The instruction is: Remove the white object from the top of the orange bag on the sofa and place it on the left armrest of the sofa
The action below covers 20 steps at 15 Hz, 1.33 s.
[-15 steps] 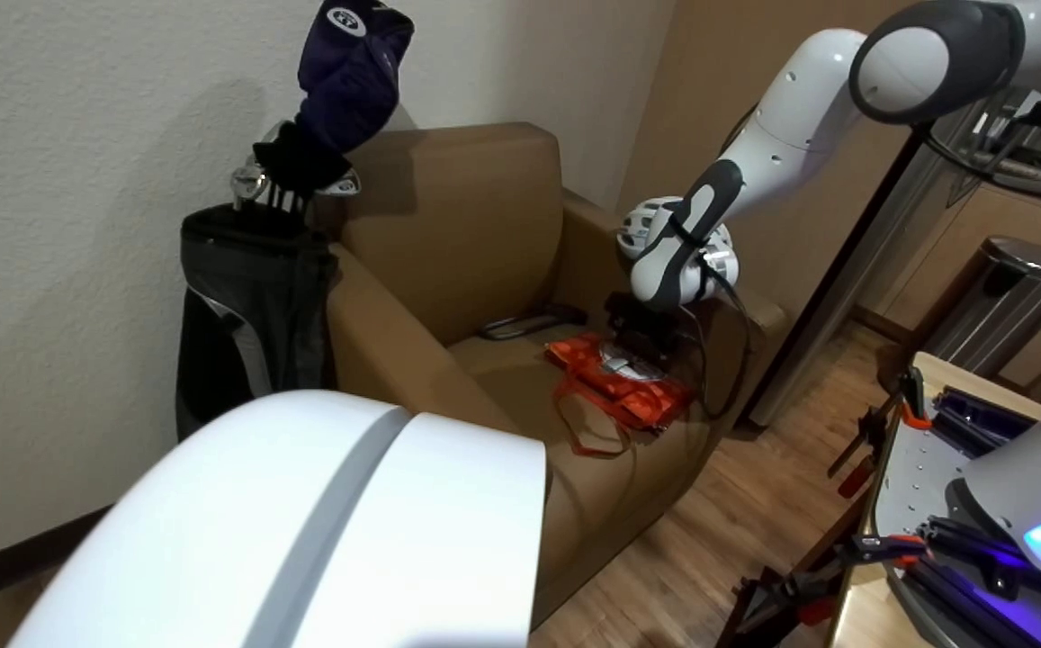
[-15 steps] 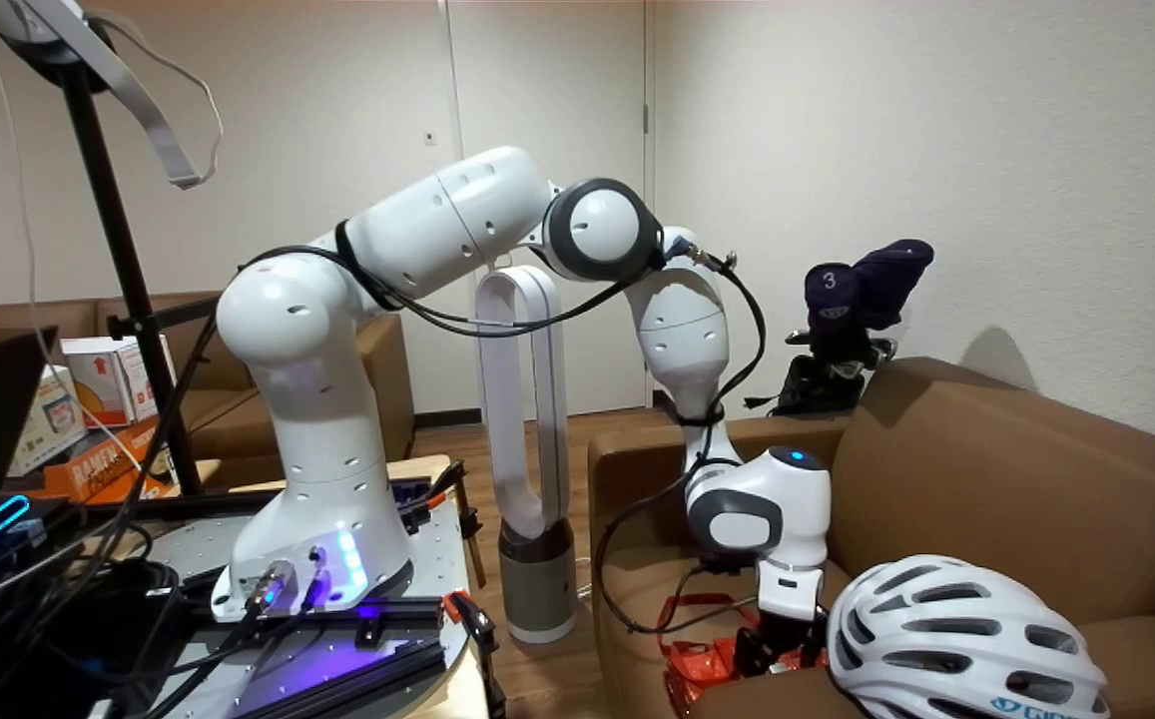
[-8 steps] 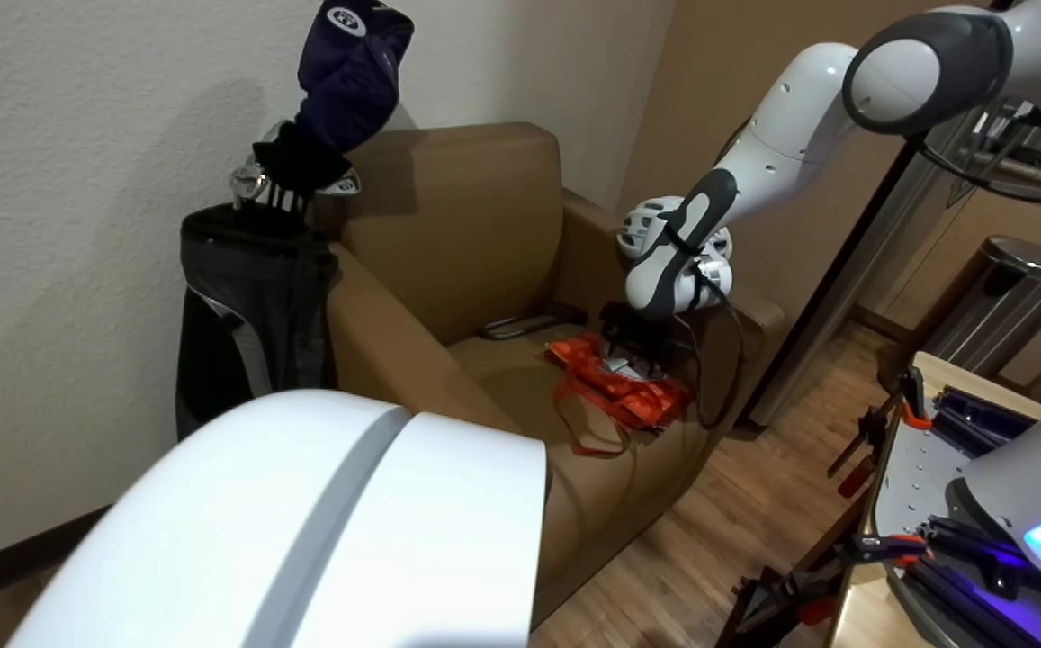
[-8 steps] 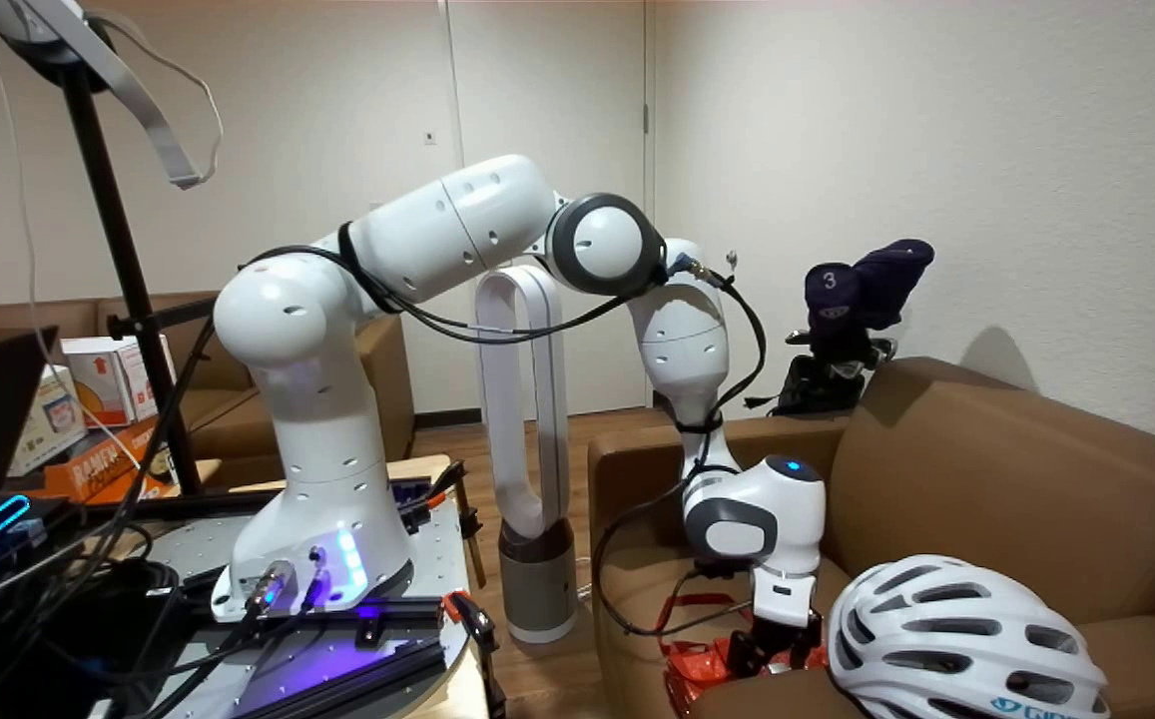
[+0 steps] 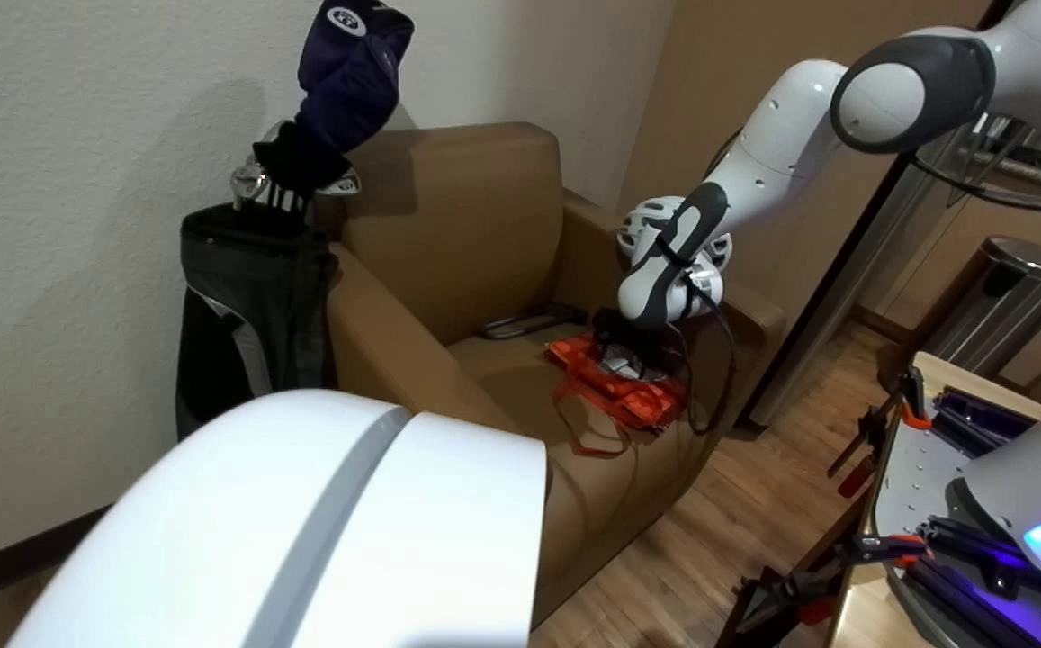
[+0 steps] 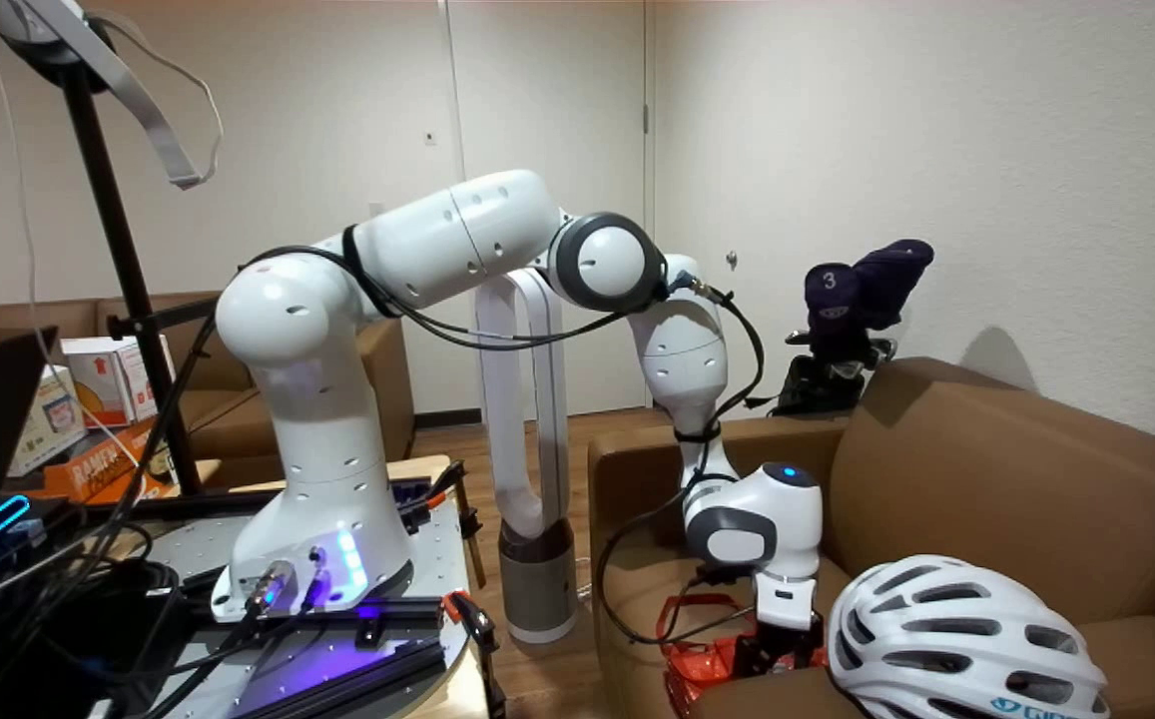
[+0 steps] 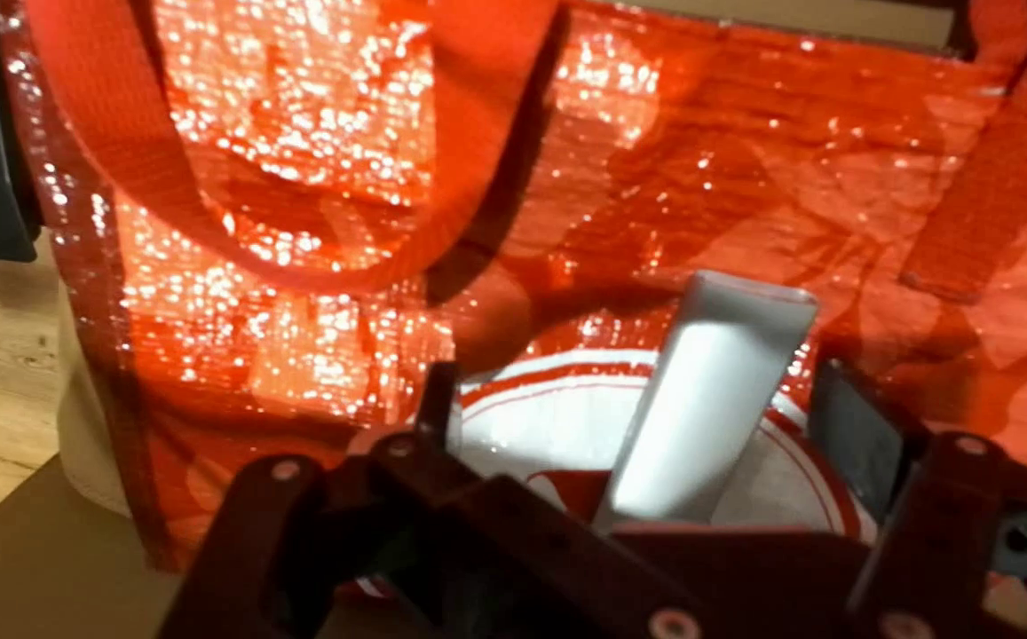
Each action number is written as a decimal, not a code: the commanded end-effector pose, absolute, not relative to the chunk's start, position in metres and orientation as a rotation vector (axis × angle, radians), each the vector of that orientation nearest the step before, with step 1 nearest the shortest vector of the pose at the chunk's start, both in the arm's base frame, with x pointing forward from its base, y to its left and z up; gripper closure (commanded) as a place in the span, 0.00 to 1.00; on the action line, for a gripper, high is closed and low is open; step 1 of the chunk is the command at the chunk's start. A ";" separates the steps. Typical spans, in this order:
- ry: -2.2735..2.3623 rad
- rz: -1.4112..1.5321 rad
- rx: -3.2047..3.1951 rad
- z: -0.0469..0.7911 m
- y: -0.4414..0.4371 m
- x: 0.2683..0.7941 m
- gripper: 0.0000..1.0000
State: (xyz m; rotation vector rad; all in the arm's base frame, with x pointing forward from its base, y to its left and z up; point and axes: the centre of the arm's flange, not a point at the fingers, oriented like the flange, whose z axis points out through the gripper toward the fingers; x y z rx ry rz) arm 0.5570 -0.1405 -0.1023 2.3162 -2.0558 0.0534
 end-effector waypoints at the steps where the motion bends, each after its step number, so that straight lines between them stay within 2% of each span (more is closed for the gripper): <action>1: -2.044 0.174 2.370 -0.103 -0.141 0.567 0.00; 9: -2.060 0.135 2.355 -0.118 -0.143 0.573 0.00; 10: -2.064 0.128 2.354 -0.120 -0.144 0.573 0.08; 11: -2.063 0.125 2.354 -0.122 -0.144 0.573 0.26; 20: -2.075 0.128 2.342 -0.113 -0.143 0.570 0.84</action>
